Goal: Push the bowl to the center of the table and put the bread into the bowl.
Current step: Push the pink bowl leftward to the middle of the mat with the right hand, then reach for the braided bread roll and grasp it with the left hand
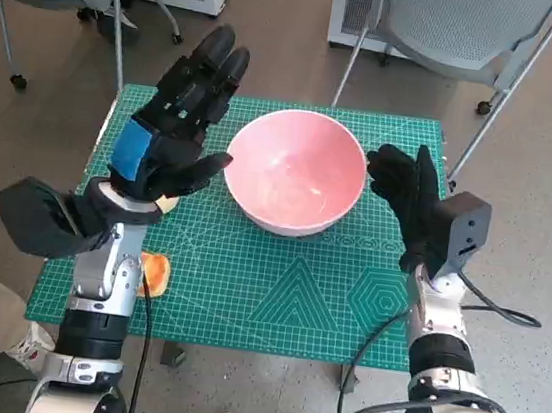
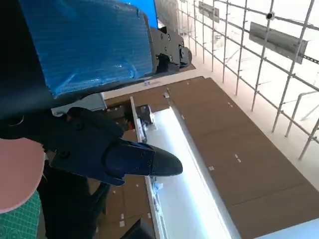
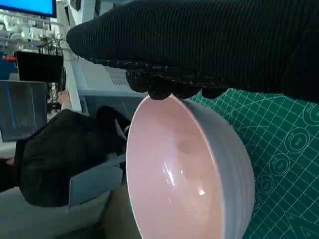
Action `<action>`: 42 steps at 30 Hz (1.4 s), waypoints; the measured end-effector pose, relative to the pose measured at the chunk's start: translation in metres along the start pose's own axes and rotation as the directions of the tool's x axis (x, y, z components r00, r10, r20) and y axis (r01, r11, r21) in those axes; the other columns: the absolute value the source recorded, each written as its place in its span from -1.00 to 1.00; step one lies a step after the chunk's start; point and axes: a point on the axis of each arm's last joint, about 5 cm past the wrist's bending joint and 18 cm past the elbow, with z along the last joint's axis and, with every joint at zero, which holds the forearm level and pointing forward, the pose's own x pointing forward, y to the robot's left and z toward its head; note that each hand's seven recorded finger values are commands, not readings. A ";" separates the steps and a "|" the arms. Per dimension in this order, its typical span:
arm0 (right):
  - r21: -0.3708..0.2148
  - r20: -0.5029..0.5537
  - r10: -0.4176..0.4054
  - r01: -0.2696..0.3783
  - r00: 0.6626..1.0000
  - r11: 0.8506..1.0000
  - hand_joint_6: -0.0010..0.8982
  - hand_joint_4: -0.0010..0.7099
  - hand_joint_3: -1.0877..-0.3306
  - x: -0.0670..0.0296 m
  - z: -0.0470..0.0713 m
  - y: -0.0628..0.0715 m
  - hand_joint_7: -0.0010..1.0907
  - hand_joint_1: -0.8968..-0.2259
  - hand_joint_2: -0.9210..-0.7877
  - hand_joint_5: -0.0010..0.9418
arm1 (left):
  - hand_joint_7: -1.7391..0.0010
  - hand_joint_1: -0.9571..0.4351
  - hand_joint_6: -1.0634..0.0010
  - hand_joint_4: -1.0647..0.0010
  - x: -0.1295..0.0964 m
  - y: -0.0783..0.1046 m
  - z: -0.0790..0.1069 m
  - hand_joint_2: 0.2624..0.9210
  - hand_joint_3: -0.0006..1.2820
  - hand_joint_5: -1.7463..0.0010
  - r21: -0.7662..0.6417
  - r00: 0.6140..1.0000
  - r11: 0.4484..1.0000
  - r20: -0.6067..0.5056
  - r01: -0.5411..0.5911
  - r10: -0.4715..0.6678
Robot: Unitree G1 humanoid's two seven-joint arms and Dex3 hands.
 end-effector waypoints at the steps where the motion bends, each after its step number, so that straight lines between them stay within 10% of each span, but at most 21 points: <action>1: 0.000 0.000 0.000 0.000 1.000 1.000 -0.78 -0.67 -0.50 0.0000 0.000 0.000 -0.84 -0.28 -1.00 -0.99 | 0.95 -0.57 0.62 0.91 0.000 0.000 0.000 1.00 -0.71 1.00 -0.001 1.000 1.000 -0.001 -0.001 0.001; 12: -0.016 0.029 -0.018 0.018 0.999 1.000 -0.78 -0.69 -0.51 0.0008 0.008 -0.010 -0.83 -0.25 -1.00 -0.99 | 0.95 -0.56 0.63 0.91 0.000 0.000 0.000 1.00 -0.71 1.00 0.001 1.000 1.000 -0.002 -0.002 0.002; 19: -0.023 0.215 -0.020 0.026 0.976 0.999 -0.79 -0.76 -0.52 0.0058 0.032 -0.017 -0.83 -0.33 -1.00 -1.00 | 0.95 -0.56 0.63 0.91 0.000 0.001 0.000 1.00 -0.71 1.00 0.001 1.000 1.000 -0.001 -0.002 0.002; 28: -0.065 0.532 0.077 -0.050 0.843 0.997 -0.81 -0.83 -0.54 0.0082 0.066 -0.009 -0.82 -0.33 -1.00 -1.00 | 0.95 -0.56 0.63 0.91 0.000 0.001 0.000 1.00 -0.71 1.00 0.001 1.000 1.000 -0.001 -0.002 0.002; 42: -0.174 0.741 0.220 -0.136 0.634 0.975 -0.74 -0.75 -0.53 -0.0063 0.086 0.007 -0.76 -0.28 -1.00 -0.97 | 0.95 -0.56 0.62 0.91 0.001 0.000 0.003 1.00 -0.71 1.00 0.006 1.000 1.000 0.017 0.003 -0.003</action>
